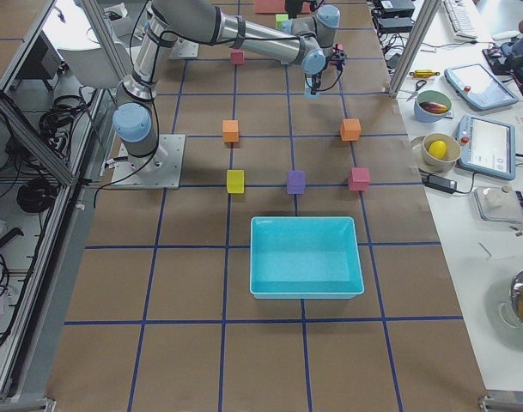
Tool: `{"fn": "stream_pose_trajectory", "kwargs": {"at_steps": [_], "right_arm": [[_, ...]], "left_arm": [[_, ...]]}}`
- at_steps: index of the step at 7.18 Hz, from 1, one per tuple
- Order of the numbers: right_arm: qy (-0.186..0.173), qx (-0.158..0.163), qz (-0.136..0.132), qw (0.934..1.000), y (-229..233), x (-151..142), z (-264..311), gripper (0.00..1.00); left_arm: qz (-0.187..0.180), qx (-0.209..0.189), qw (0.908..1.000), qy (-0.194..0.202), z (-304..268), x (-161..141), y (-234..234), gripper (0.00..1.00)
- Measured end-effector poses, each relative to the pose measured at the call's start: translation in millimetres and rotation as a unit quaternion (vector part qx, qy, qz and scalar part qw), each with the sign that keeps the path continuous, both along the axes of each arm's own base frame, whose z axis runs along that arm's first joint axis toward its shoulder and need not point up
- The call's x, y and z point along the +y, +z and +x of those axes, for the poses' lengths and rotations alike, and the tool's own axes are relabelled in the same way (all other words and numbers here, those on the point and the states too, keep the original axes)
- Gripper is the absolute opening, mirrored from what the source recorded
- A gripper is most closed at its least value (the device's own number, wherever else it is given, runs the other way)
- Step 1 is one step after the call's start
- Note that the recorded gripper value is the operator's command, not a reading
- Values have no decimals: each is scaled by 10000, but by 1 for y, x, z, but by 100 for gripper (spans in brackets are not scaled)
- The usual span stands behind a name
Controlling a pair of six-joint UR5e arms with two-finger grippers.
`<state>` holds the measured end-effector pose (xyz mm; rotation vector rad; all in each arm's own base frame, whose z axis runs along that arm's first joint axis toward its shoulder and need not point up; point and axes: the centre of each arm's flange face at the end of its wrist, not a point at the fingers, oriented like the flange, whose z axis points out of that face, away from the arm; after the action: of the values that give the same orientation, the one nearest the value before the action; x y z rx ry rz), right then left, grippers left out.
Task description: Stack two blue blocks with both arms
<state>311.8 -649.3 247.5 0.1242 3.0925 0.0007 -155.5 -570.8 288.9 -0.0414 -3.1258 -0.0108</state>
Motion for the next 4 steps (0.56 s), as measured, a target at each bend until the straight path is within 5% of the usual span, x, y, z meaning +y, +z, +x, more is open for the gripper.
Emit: {"fn": "stream_pose_trajectory", "kwargs": {"at_steps": [3,4], "right_arm": [[137,-8,6,9999,-28,-16,40,4],[149,-5,20,9999,-34,-20,44,56]], "left_arm": [[112,11,9999,92,20,-7,-25,100],[111,17,9999,118,21,-7,-34,100]]}}
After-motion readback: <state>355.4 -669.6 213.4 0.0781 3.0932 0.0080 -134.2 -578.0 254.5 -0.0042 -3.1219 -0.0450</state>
